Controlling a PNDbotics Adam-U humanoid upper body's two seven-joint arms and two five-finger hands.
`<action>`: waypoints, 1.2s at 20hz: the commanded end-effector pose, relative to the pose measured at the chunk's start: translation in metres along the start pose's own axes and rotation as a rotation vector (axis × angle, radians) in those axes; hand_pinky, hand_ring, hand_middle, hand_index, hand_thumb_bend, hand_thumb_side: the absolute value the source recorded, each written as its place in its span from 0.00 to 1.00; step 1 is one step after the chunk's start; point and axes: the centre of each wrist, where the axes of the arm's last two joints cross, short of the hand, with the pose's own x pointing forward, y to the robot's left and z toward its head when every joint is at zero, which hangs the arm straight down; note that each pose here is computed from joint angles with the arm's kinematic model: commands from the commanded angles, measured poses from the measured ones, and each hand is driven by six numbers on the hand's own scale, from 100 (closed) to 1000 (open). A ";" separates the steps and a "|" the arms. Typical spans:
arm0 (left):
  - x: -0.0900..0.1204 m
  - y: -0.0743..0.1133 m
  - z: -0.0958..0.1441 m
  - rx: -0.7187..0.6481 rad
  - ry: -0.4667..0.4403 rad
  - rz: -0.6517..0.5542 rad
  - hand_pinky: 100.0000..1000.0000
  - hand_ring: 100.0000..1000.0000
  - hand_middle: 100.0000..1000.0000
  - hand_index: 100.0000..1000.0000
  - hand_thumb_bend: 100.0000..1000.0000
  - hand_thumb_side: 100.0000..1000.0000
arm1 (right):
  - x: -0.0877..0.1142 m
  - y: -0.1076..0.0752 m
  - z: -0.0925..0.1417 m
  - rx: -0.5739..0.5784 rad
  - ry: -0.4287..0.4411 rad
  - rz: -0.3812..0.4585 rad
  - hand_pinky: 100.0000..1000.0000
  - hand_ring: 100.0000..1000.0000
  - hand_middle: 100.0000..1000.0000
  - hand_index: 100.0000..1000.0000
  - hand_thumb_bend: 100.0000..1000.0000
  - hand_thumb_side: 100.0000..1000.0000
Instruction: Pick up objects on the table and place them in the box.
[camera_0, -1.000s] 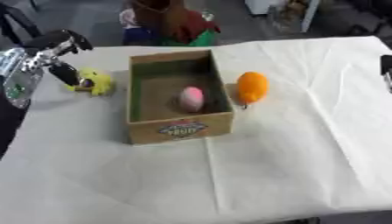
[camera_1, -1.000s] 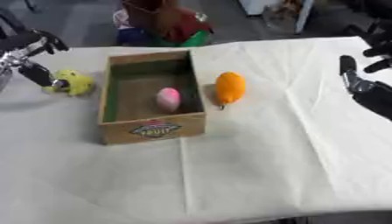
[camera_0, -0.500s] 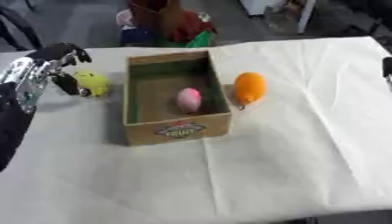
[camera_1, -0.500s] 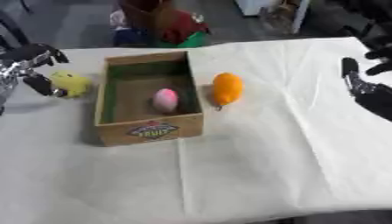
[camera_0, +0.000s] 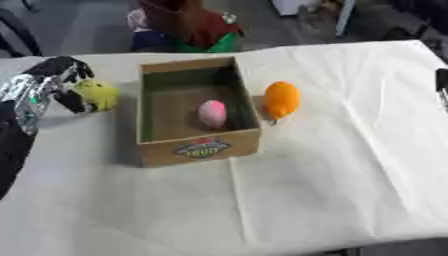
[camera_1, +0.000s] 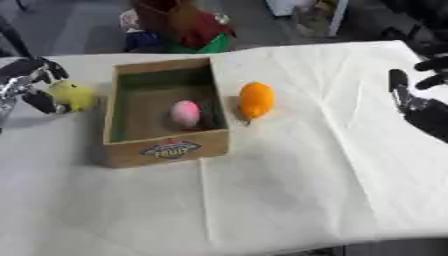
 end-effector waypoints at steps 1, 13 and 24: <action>-0.005 0.010 0.001 0.059 0.032 -0.012 0.78 0.68 0.67 0.76 0.37 0.00 | 0.004 -0.005 -0.005 -0.004 -0.023 0.006 0.43 0.59 0.62 0.79 0.24 0.00; -0.010 0.003 0.004 0.262 0.180 -0.102 0.55 0.25 0.11 0.28 0.21 0.00 | 0.003 -0.005 -0.004 -0.014 -0.018 0.003 0.43 0.58 0.62 0.79 0.25 0.00; 0.031 0.084 0.036 0.506 -0.070 0.049 0.49 0.25 0.11 0.26 0.37 0.00 | 0.001 -0.006 -0.004 -0.016 -0.015 0.010 0.43 0.58 0.61 0.79 0.25 0.00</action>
